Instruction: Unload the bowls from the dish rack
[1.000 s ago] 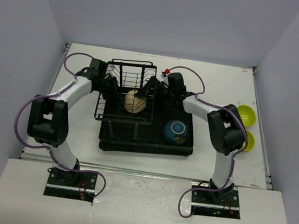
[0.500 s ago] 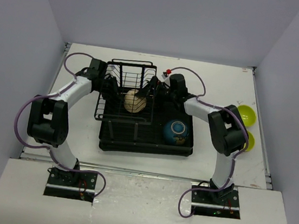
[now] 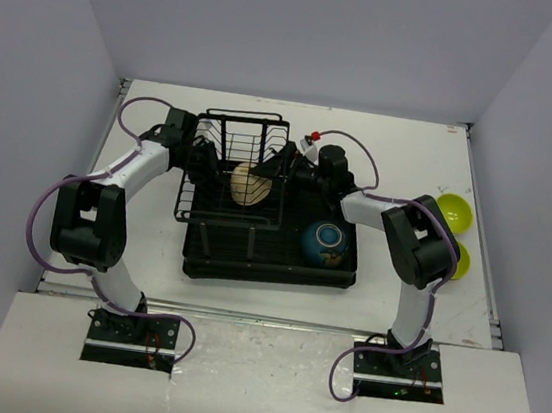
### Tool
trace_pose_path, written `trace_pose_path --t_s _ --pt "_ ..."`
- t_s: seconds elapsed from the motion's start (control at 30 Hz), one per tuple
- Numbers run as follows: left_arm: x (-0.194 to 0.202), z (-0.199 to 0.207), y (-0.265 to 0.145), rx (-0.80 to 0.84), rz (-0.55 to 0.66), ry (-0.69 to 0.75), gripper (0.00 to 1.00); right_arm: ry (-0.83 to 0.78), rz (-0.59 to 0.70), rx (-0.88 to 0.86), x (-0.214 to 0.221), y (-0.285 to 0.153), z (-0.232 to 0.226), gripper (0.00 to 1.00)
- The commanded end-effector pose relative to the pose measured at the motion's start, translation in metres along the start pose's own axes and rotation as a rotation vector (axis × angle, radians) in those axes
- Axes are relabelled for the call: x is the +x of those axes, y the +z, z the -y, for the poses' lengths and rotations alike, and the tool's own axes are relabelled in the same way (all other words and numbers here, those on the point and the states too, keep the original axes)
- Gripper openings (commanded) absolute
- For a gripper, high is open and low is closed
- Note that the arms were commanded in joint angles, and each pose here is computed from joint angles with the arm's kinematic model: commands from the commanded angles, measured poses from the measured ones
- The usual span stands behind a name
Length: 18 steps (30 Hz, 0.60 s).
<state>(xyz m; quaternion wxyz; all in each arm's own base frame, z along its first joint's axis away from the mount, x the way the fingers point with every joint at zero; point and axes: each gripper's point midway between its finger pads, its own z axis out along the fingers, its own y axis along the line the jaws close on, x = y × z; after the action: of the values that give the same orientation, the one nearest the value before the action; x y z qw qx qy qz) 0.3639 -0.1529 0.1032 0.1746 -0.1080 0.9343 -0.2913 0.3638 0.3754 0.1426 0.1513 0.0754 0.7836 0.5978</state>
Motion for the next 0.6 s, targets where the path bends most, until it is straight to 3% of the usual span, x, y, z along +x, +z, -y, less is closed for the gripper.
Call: trace_pose_path --t_s 0.0,0.2,0.37,0.43,0.57 --pt "0.01 0.006 0.006 0.014 -0.044 0.006 0.21 -0.063 0.021 -0.154 -0.001 -0.01 -0.056 0.97" --pt "0.011 0.005 0.005 0.01 -0.043 0.008 0.21 -0.013 0.045 -0.132 -0.002 -0.009 -0.044 0.88" --pt "0.011 0.005 0.004 0.007 -0.042 0.01 0.21 0.055 0.022 -0.145 -0.002 -0.001 -0.038 0.74" --pt "0.011 0.005 0.004 0.005 -0.043 0.011 0.22 0.08 0.02 -0.161 -0.004 0.002 -0.037 0.64" --pt "0.012 0.004 0.004 0.004 -0.044 0.012 0.22 0.129 0.002 -0.169 -0.009 0.011 -0.039 0.62"
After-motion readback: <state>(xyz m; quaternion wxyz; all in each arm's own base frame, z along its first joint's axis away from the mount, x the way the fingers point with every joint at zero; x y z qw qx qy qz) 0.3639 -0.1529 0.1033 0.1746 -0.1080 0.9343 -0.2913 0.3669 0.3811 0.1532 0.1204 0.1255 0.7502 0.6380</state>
